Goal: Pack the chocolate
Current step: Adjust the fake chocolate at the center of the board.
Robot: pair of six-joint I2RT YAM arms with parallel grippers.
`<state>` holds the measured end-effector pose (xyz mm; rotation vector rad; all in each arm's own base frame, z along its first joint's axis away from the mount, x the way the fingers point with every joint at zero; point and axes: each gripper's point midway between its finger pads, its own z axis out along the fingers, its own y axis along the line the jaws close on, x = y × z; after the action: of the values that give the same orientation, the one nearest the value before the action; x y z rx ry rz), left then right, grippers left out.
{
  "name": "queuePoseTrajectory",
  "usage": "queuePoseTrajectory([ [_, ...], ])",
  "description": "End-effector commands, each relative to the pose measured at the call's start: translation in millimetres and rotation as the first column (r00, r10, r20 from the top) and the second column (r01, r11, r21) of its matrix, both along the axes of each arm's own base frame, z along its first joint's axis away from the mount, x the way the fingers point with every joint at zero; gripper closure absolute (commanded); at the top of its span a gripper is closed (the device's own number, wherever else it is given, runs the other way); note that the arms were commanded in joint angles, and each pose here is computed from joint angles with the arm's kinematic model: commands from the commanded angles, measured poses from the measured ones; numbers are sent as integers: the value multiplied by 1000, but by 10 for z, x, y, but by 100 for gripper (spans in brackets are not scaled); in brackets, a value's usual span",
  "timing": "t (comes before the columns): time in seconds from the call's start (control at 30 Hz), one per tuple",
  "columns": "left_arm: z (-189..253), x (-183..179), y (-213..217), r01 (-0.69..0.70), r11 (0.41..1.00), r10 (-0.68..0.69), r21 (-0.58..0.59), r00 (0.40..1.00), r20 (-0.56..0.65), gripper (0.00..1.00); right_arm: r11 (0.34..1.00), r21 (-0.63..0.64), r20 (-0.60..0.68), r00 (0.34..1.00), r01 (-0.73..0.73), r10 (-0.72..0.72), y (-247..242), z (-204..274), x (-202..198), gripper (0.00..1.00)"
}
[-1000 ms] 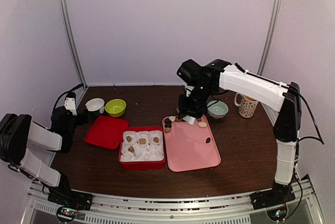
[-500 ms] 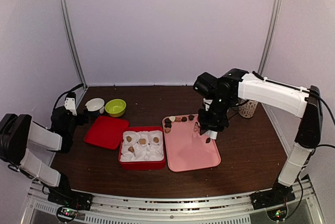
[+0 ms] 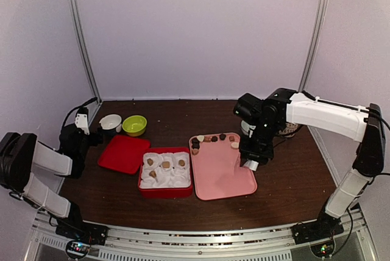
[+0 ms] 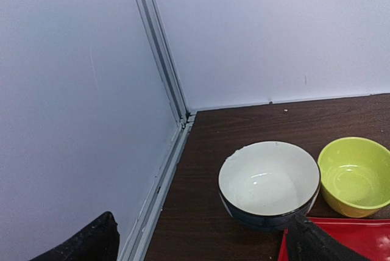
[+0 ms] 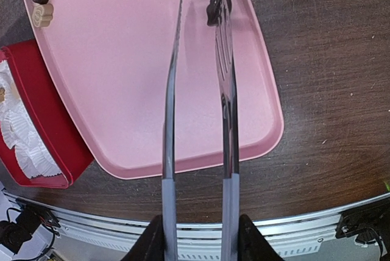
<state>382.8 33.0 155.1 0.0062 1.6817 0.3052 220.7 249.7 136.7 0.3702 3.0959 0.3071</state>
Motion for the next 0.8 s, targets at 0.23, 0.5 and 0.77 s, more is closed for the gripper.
queuePoseTrajectory([
  [0.23,105,40,15,1,1000,0,-10,999,37,2,996,19,-12,996,89,-89,-65,20,102,66],
  [0.5,108,41,11,2,1000,-1,-10,999,38,2,998,11,-31,997,70,-69,-65,-11,104,66],
  [0.77,111,42,14,2,1000,-1,-10,999,39,2,999,-21,-51,998,37,-38,-35,-74,153,67],
])
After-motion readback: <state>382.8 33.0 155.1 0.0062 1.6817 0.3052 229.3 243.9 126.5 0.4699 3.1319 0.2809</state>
